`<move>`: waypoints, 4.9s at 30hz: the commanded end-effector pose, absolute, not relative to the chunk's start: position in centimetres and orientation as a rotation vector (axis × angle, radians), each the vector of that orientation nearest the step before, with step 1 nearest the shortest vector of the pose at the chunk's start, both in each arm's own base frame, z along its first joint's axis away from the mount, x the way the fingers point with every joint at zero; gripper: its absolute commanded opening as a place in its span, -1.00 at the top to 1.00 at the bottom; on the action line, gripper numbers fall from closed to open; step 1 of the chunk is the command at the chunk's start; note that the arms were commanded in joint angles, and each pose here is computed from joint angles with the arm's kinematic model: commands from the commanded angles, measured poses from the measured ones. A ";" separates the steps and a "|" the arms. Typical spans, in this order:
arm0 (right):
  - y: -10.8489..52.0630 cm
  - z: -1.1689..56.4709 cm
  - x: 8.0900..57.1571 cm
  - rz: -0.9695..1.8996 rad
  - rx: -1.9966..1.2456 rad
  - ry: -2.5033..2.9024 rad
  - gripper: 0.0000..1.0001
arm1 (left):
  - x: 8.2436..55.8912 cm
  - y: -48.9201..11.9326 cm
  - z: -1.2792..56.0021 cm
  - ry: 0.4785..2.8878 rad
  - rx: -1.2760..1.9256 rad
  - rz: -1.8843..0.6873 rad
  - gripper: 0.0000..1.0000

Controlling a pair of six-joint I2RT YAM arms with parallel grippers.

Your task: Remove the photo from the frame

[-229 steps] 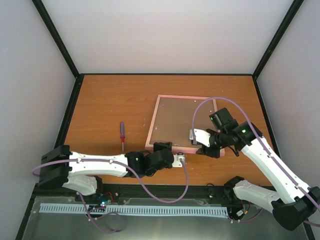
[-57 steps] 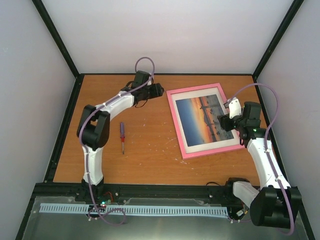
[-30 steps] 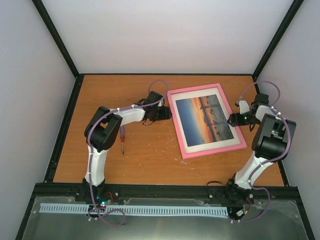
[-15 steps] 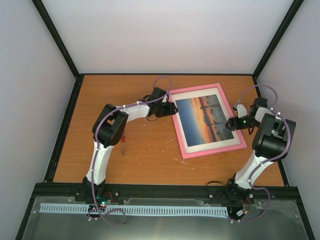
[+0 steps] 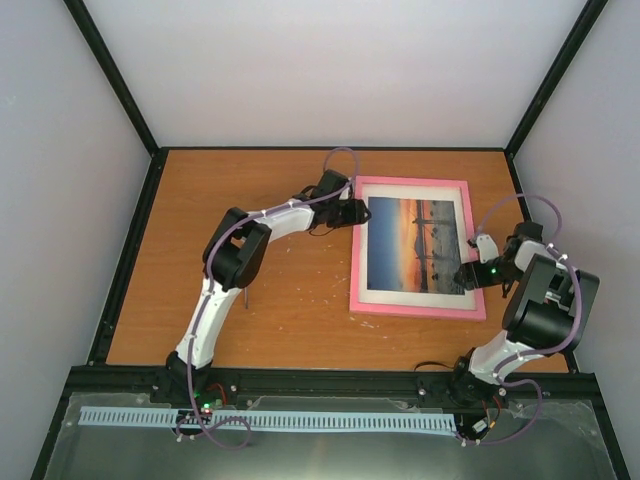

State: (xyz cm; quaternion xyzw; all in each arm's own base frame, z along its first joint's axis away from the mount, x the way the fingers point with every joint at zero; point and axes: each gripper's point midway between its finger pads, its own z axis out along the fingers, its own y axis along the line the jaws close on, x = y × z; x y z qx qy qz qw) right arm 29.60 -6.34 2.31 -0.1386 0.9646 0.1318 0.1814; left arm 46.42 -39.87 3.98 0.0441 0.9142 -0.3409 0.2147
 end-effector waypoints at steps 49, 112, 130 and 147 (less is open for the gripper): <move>3.4 20.9 28.8 0.539 -0.379 2.125 -0.59 | 39.4 -33.6 10.1 2.539 0.342 -0.562 -0.21; 9.6 26.1 23.3 0.940 -0.697 1.840 -0.65 | 44.0 -36.6 15.8 2.393 0.186 -0.660 0.98; 9.3 25.3 23.7 0.935 -0.680 1.867 -0.64 | 48.7 -15.6 11.1 2.360 -0.187 -0.416 0.98; 9.3 25.1 23.7 0.951 -0.682 1.871 -0.64 | 49.6 -7.8 6.8 2.404 -0.338 -0.303 0.98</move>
